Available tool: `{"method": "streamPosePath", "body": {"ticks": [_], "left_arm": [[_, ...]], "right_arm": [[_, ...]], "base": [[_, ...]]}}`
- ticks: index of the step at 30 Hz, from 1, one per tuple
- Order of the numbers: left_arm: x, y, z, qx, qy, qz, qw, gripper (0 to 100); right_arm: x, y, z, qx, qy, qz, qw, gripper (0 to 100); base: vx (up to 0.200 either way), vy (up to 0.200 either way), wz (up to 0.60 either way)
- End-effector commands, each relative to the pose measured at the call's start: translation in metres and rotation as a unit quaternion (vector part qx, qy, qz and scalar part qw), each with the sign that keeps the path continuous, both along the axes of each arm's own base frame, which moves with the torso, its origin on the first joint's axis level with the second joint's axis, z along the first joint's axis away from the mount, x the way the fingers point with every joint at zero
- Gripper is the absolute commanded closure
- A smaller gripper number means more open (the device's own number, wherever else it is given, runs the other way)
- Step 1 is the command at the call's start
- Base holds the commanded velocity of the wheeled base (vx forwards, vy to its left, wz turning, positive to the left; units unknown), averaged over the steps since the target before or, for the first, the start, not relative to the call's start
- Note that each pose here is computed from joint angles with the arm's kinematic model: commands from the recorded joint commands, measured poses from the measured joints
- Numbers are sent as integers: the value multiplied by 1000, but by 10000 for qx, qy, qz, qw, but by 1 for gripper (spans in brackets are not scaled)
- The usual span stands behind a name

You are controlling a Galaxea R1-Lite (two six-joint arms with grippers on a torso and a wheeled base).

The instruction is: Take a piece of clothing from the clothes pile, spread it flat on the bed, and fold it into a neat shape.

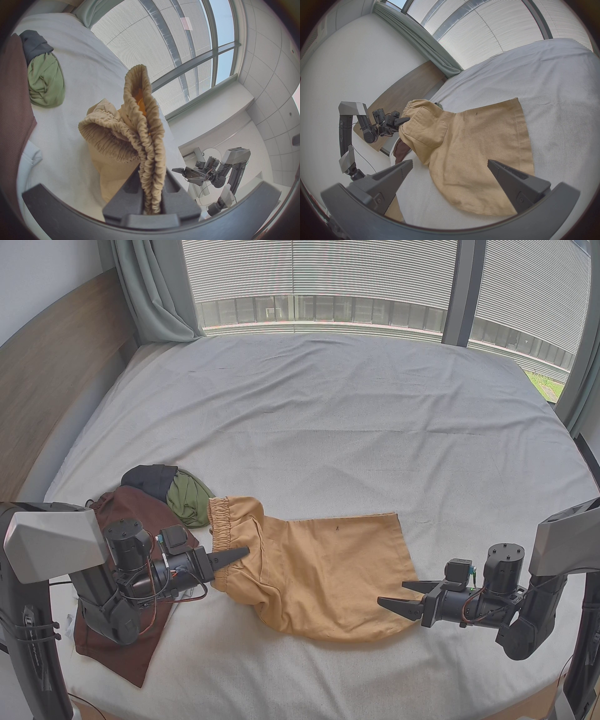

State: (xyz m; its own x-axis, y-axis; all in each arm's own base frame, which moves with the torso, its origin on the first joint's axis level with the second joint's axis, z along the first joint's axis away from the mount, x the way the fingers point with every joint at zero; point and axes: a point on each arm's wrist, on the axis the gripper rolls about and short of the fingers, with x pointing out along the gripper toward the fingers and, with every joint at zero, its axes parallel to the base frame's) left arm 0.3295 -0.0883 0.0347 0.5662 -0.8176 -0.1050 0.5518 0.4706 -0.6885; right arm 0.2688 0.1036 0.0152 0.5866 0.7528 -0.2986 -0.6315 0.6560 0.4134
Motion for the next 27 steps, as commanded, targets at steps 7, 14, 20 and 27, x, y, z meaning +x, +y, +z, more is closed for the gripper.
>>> {"method": "streamPosePath", "body": {"ticks": [7,14,20,27], "left_arm": [[3,-19,4,-77,-118,-233,9996,100],[9,-34,5,-94,-259,-150,9995,100],[11,-42,9,-155,-330,-231,9991,100],[10,-58,12,-235,-360,-349,9985,100]], "right_arm": [[-1,0,7,47,-92,-6,9999,0],[-1,-1,9,59,-128,-14,9999,0],[-1,-1,10,64,-143,-21,9999,0],[0,-2,14,107,-201,-52,9997,0]], "base": [[0,0,0],[0,0,0],[0,0,0],[0,0,0]]}}
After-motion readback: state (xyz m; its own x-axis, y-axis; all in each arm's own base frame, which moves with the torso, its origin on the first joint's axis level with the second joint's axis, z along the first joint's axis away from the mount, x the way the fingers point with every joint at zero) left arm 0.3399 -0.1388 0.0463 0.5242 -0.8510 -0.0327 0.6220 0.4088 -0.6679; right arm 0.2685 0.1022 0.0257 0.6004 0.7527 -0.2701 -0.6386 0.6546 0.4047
